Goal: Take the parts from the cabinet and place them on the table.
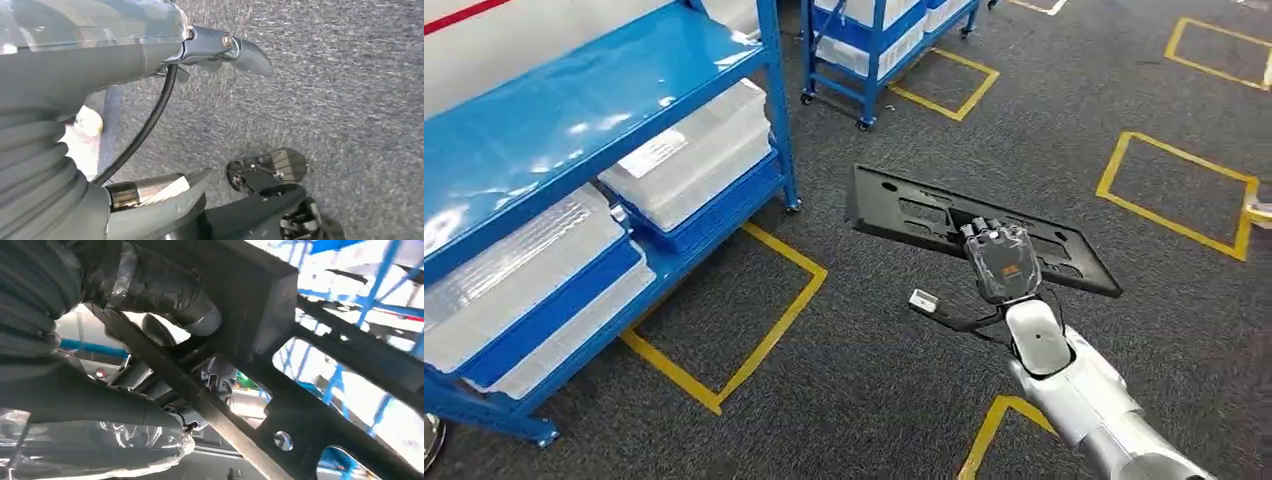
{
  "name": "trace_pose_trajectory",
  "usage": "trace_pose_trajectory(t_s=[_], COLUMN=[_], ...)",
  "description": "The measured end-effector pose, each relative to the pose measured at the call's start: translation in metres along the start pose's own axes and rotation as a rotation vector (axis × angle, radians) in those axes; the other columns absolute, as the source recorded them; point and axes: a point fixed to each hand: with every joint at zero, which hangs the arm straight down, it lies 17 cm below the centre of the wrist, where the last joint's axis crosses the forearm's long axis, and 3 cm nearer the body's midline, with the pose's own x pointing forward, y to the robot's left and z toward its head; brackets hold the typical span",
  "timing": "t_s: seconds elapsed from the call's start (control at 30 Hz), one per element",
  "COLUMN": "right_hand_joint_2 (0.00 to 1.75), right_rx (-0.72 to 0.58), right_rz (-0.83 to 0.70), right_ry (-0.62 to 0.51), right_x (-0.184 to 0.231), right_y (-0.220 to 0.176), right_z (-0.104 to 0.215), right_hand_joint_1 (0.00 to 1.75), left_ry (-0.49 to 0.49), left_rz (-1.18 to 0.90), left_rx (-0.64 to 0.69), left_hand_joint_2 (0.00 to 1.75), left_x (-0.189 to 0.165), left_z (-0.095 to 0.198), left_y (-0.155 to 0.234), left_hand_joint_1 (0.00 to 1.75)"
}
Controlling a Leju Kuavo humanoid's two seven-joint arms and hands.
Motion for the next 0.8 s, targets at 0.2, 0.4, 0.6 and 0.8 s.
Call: trace_pose_trajectory(t_s=[0.2, 0.4, 0.6, 0.8], right_hand_joint_2=[1.75, 1.75, 1.75, 1.75], right_rx=[-0.004, 0.003, 0.028, 0.043], right_rz=[0.006, 0.017, 0.032, 0.056], right_ry=[0.005, 0.003, -0.021, -0.026], right_x=[-0.004, -0.007, -0.002, -0.008], right_y=[-0.001, 0.001, 0.010, 0.015], right_z=[-0.002, -0.001, 0.002, 0.003], right_hand_joint_1=[1.75, 1.75, 1.75, 1.75], left_ry=[-0.007, -0.008, 0.001, -0.002], left_rz=[0.001, 0.002, 0.003, 0.007], left_rx=[0.002, -0.001, -0.005, -0.003], left_hand_joint_2=[1.75, 1.75, 1.75, 1.75], left_x=[0.005, 0.006, 0.000, 0.003], left_z=[-0.001, -0.001, 0.001, 0.000], left_y=[0.001, -0.001, -0.003, -0.001], left_hand_joint_1=[0.00, 0.00, 0.00, 0.00])
